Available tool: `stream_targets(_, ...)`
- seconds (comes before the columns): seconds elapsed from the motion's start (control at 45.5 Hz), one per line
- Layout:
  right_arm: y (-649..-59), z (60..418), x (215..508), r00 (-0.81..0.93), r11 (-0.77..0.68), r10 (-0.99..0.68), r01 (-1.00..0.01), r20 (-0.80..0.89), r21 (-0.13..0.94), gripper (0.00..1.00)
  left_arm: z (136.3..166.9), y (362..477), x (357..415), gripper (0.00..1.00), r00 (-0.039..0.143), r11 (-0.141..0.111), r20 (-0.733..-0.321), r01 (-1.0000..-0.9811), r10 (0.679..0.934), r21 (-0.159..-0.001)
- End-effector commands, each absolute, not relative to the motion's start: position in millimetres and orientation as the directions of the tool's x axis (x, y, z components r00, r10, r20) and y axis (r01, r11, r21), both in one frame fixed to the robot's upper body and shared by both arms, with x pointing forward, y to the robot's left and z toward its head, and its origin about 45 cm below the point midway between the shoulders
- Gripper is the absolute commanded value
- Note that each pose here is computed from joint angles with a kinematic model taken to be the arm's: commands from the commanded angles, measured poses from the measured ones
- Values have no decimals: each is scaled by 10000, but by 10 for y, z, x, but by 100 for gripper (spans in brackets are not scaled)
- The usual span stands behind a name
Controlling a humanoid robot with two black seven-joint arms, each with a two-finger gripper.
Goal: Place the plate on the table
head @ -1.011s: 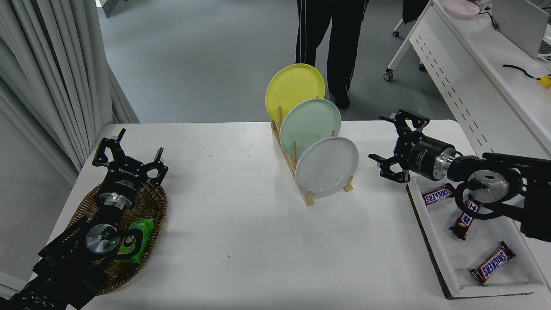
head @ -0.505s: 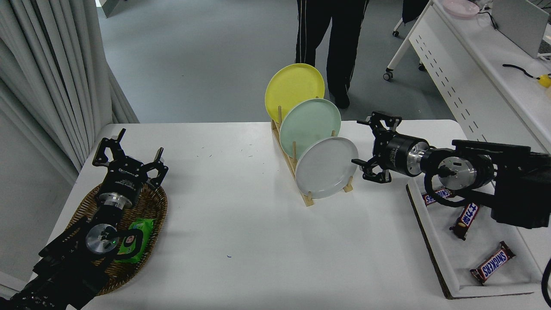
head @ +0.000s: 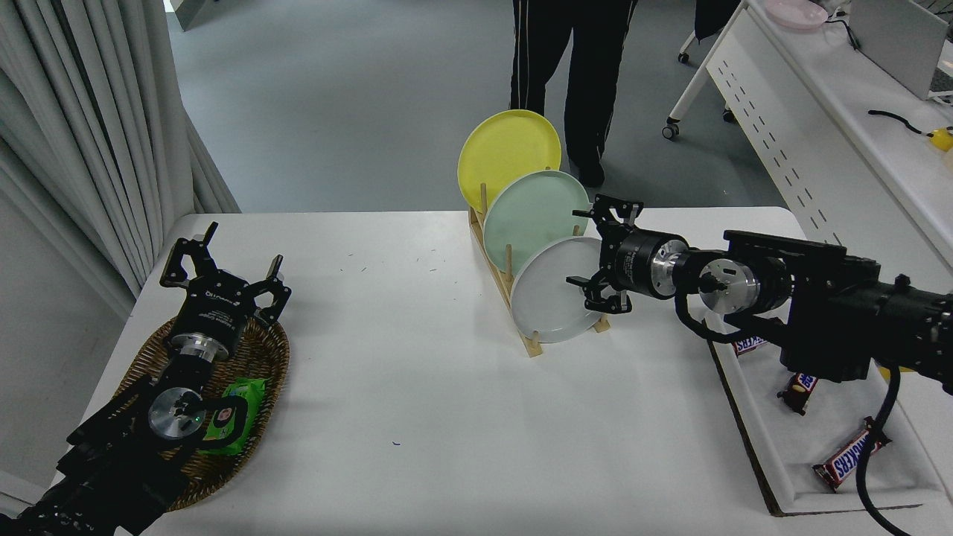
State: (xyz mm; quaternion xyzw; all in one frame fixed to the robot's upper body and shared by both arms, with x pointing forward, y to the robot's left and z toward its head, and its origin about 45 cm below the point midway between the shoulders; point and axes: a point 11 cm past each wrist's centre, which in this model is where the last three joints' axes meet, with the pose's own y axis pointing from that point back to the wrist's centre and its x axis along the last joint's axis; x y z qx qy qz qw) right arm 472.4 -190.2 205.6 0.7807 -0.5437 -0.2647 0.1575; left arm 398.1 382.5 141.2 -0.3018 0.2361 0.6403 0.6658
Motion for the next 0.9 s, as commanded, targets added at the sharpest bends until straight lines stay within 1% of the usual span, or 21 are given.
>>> stream_targets(0.0,-1905,2058,4775,2295,-3075,-9510,-7711,-2070,5576,99,1413,3828,3980,100,676,-39,-7008,-9950,7102,-1000)
stream_targets(0.066,-1908,2006,4737,2294,-3067,-9517,-7398,-2040,5989,96,1415,3823,3982,100,691,-19,-7010,-9950,7098,-1000)
stream_targets(0.11,-1911,1978,4717,2275,-3052,-9523,-7245,-2035,6180,87,1412,3826,3981,100,691,-18,-7011,-9950,7097,-998)
stream_targets(0.132,-1912,1968,4710,2280,-3064,-9519,-7204,-2047,6223,85,1412,3826,3981,100,691,-18,-7011,-9950,7097,-999)
stream_targets(0.22,-1904,1989,4716,2282,-3094,-9509,-7193,-2091,6220,82,1412,3826,3981,100,691,-18,-7011,-9950,7097,-998)
stream_targets(0.264,-1888,2014,4727,2278,-3147,-9490,-7221,-2178,6161,72,1414,3820,3982,100,708,3,-7009,-9950,7097,-1002)
stream_targets(0.308,-1876,2037,4738,2288,-3184,-9477,-7244,-2224,6115,67,1414,3827,3980,100,691,-29,-7011,-9949,7097,-1009)
stream_targets(0.396,-1860,2066,4751,2365,-3233,-9461,-7295,-2212,6028,64,1411,3823,3980,100,694,-6,-7006,-9951,7101,-992)
stream_targets(0.484,-1862,2084,4760,2335,-3261,-9449,-7321,-2293,5981,63,1417,3823,3982,100,705,-20,-7014,-9948,7093,-1020)
stream_targets(0.505,-1862,2083,4759,2335,-3261,-9449,-7311,-2294,5993,62,1411,3823,3980,100,694,-6,-7007,-9951,7101,-992)
stream_targets(0.615,-1873,2084,4755,2336,-3260,-9451,-7235,-2287,6085,51,1412,3826,3981,100,691,-18,-7011,-9950,7097,-998)
stream_targets(0.659,-1873,2074,4746,2336,-3263,-9451,-7155,-2287,6178,49,1412,3826,3981,100,691,-18,-7011,-9950,7097,-998)
stream_targets(0.879,-1865,2077,4743,2350,-3295,-9440,-7086,-2316,6240,45,1412,3826,3981,100,691,-18,-7011,-9950,7097,-999)
